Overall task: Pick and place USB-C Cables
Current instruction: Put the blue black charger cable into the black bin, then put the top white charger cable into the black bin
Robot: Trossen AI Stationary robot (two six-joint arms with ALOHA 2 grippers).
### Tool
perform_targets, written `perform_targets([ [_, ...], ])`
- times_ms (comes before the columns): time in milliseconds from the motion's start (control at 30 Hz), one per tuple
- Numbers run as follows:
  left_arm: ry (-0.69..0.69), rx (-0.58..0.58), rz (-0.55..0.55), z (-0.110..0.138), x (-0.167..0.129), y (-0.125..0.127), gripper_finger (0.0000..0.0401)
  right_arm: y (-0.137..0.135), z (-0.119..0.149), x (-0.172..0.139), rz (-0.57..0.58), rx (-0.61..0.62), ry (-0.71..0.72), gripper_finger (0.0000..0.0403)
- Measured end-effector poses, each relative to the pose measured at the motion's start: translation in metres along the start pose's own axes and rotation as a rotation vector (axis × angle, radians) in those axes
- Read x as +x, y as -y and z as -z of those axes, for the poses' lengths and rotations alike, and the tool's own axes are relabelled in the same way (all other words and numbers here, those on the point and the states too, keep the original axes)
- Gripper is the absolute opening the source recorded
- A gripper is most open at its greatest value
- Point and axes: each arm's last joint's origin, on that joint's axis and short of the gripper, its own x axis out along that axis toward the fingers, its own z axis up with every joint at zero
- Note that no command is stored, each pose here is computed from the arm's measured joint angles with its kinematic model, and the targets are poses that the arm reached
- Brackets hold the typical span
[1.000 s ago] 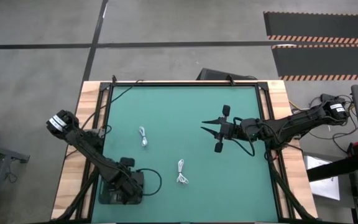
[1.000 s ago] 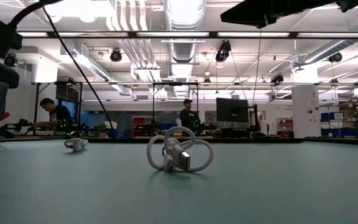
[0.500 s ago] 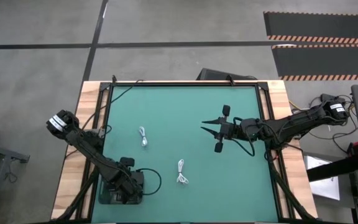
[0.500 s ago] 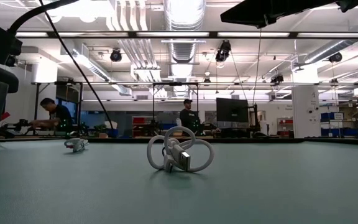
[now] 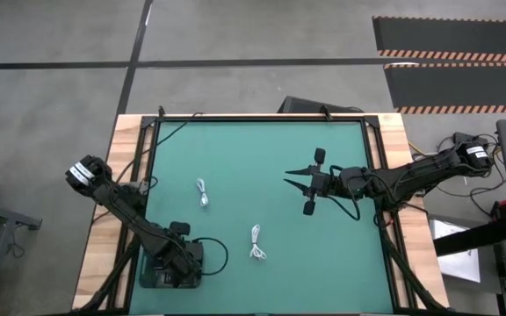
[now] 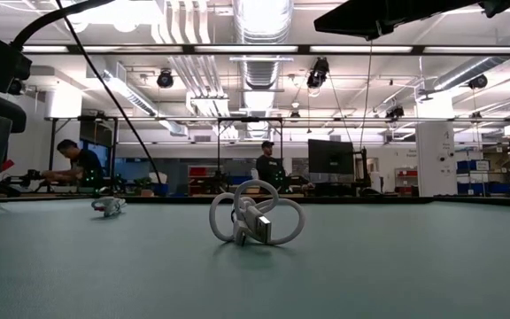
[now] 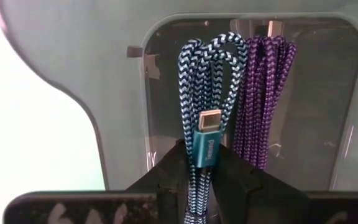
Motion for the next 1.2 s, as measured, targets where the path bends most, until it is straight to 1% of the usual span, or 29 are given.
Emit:
perform_targets([
  [167, 0.0, 0.0, 0.0, 0.0, 0.0, 0.0, 0.0065, 0.0, 0.0, 0.0, 0.0, 0.0, 0.0, 0.0086],
  [400, 0.011, 0.001, 0.013, -0.001, -0.005, 0.001, 0.0068, 0.0, 0.0, 0.0, 0.0, 0.0, 0.0, 0.0086],
  [633, 0.052, 0.003, 0.054, -0.005, -0.02, 0.005, 0.0068, 0.0, 0.0, 0.0, 0.0, 0.004, 0.0, 0.0086],
  [867, 0.114, -0.01, 0.11, -0.011, -0.045, 0.006, 0.0068, 0.0, 0.0, 0.0, 0.0, 0.029, -0.001, 0.0086],
  [1067, 0.166, -0.073, 0.136, -0.025, -0.071, -0.004, 0.006, 0.0, 0.001, 0.0, -0.004, 0.052, -0.014, 0.0086],
  [1100, 0.185, -0.104, 0.141, -0.029, -0.075, -0.006, 0.0058, 0.0, 0.002, 0.0, -0.004, 0.055, -0.015, 0.0086],
  [1200, 0.251, -0.256, 0.12, -0.04, -0.085, -0.022, 0.0051, 0.0, 0.002, 0.0, -0.004, 0.06, -0.015, 0.0086],
])
